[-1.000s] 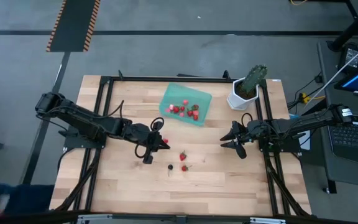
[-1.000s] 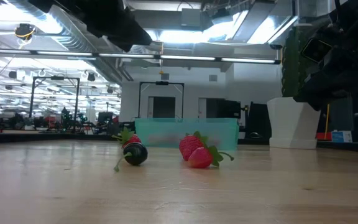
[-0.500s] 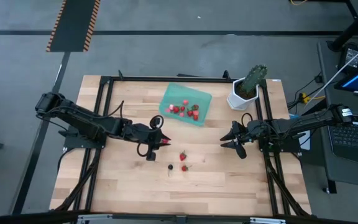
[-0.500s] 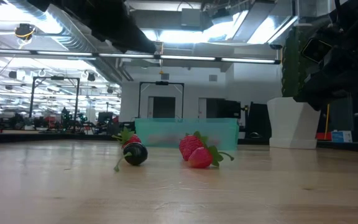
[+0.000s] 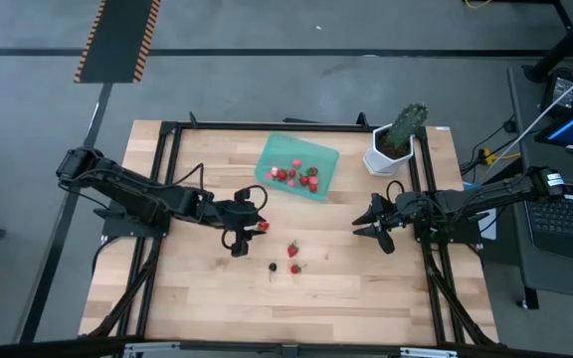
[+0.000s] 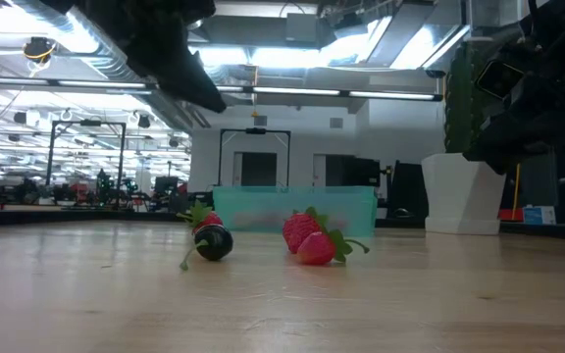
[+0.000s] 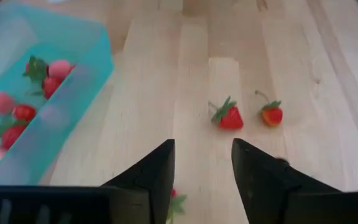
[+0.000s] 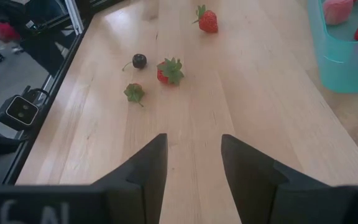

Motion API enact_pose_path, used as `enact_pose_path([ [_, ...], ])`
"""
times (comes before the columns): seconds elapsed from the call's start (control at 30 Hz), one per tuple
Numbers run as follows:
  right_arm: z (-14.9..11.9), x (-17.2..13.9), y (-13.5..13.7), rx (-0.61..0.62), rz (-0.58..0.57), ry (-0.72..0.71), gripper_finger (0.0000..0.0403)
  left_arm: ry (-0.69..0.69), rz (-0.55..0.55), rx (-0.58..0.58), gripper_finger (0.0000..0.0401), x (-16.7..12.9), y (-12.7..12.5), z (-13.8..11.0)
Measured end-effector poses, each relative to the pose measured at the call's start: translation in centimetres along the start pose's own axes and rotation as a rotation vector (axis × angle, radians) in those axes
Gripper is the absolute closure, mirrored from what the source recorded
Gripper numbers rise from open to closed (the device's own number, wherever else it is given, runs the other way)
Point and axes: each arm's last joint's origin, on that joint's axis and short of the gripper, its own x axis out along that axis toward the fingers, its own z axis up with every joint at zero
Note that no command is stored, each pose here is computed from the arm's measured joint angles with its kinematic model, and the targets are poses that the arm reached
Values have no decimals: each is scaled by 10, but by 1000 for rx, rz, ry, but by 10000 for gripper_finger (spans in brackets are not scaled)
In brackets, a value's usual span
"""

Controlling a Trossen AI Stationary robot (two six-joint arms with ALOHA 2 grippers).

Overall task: Pick and placing Produce into tupperware
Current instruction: Put the red strawberry into the light blue bin

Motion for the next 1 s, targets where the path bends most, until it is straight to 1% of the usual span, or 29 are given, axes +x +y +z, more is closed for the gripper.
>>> enact_pose_path([
  [0.1, 0, 0, 0, 0, 0, 0, 249, 39, 8, 3, 253, -4, 0, 5],
  [0.23, 0, 0, 0, 0, 0, 0, 249, 31, 9, -22, 253, -6, 0, 10],
  [0.37, 0, 0, 0, 0, 0, 0, 249, 96, 27, -18, 254, -1, 1, 3],
  [0.6, 0, 0, 0, 0, 1, -1, 249, 176, 69, -30, 254, 21, 4, -7],
  [0.67, 0, 0, 0, 0, 0, -1, 249, 192, 79, -49, 254, 26, 5, -9],
  [0.8, 0, 0, 0, 0, 0, 0, 249, 214, 84, -63, 254, 29, 8, -12],
  [1.0, 0, 0, 0, -4, 0, 0, 249, 212, 80, -83, 254, 29, 8, -12],
])
